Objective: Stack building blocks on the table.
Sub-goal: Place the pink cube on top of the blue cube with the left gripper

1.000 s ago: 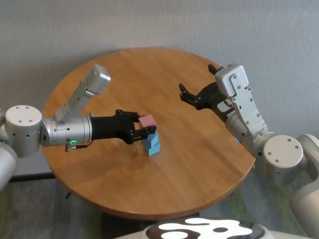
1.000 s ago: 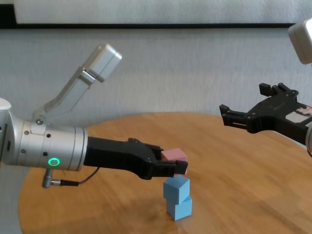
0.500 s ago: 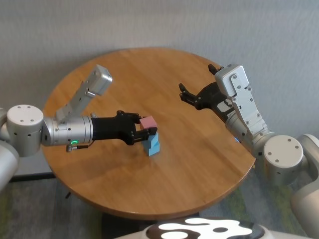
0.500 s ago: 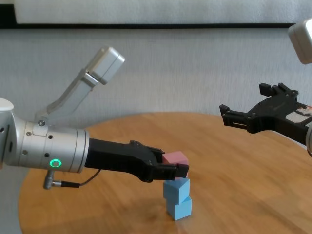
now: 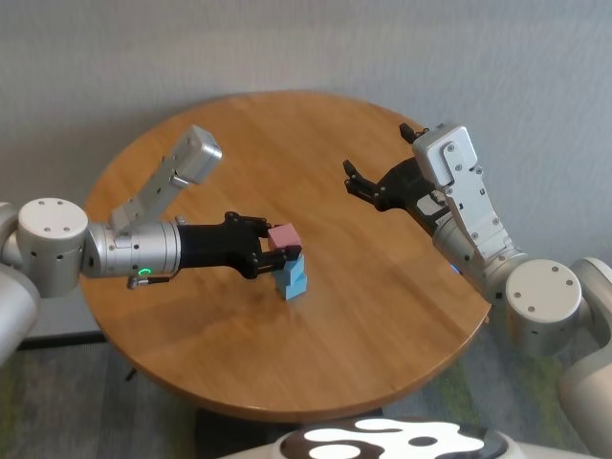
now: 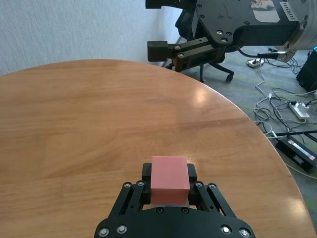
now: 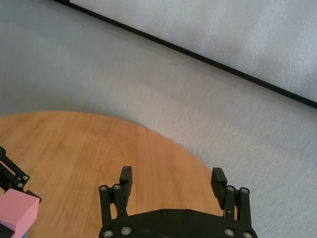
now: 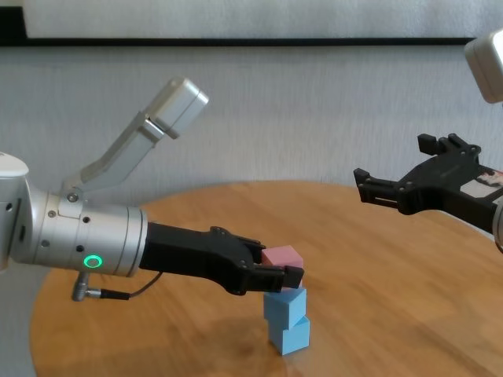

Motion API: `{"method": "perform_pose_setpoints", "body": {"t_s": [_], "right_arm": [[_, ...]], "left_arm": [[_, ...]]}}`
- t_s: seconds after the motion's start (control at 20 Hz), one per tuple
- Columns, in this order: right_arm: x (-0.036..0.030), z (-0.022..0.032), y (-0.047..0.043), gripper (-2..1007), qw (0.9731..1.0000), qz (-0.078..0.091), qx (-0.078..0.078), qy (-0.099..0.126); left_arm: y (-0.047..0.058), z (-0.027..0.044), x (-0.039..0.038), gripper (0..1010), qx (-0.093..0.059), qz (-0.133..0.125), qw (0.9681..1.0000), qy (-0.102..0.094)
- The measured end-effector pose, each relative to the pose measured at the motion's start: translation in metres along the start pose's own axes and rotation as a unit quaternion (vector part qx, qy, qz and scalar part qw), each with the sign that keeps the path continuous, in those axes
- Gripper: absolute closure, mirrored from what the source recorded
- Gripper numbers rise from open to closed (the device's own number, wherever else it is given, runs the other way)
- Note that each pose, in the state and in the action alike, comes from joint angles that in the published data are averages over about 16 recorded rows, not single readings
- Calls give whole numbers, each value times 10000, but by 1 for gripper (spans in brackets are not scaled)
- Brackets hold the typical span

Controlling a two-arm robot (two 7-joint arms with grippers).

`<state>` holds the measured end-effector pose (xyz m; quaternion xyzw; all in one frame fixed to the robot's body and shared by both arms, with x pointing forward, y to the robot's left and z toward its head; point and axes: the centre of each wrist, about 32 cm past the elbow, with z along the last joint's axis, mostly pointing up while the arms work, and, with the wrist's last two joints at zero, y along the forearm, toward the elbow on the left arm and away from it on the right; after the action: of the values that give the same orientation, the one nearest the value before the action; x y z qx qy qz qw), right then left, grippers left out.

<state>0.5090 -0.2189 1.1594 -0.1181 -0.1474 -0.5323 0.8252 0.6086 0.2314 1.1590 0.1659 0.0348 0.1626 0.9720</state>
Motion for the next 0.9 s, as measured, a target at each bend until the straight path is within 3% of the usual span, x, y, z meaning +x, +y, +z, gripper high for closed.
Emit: {"method": "perform_pose_setpoints", "body": {"t_s": [0.9], "right_arm": [[0, 0, 0, 0, 10000, 0, 0, 0]], "left_arm": [[-42, 15, 5, 609, -41, -99, 9999, 40]]}}
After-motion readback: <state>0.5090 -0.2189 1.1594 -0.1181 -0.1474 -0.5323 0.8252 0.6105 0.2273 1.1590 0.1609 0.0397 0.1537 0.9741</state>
